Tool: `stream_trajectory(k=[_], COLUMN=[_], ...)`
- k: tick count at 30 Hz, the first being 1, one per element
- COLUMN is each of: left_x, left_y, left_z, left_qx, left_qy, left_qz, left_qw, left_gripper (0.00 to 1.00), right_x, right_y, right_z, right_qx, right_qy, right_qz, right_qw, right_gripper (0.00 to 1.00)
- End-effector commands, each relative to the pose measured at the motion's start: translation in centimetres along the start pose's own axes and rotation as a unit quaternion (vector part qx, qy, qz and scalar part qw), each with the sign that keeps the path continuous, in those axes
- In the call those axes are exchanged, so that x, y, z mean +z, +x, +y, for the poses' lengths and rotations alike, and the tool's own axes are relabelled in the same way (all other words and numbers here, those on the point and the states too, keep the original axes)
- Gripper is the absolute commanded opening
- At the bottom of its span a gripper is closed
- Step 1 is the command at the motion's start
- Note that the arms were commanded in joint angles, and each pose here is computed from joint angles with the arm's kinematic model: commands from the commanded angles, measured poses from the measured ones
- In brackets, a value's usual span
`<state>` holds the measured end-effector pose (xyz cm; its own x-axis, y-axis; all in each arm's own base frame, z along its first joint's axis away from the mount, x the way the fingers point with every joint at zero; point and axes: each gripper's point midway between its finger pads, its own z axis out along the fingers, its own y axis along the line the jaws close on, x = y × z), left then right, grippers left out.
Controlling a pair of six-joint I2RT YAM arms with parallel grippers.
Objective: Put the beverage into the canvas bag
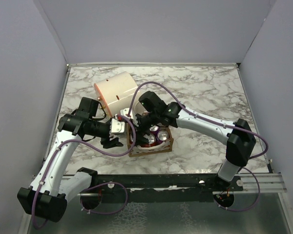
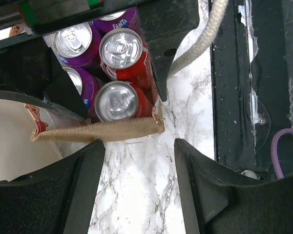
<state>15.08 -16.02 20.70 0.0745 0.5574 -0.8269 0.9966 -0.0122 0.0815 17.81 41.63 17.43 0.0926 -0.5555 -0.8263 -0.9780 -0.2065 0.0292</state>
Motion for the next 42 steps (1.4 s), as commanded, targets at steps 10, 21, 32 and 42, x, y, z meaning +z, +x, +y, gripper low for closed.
stream_trajectory(k=[10,21,32,42], left_x=[-0.5,-0.9,-2.7,-9.1], left_y=[-1.8,-2.9,-3.9,-2.4], left_z=[0.9,2.8,7.5,14.1], left_qx=[0.012,-0.005,-0.052,-0.144], left_qy=[-0.015,-0.044,-0.15,-0.373], left_qz=[-0.026,-0.029,-0.012,0.027], left_qw=[0.999,0.999,0.987,0.916], left_gripper=[0.62,0.61,0.65,0.74], right_x=[-2.7,-7.4,-15.6,-28.0], right_y=[-2.2,-1.6,0.3,7.7], right_z=[-0.7,-2.2,-3.9,-8.6], right_qx=[-0.005,-0.008,0.015,0.153], right_qy=[0.015,0.069,0.171,0.407], right_qz=[-0.039,-0.059,-0.07,-0.059], right_qw=[0.999,0.996,0.983,0.899], right_gripper=[0.78,0.77,0.78,0.82])
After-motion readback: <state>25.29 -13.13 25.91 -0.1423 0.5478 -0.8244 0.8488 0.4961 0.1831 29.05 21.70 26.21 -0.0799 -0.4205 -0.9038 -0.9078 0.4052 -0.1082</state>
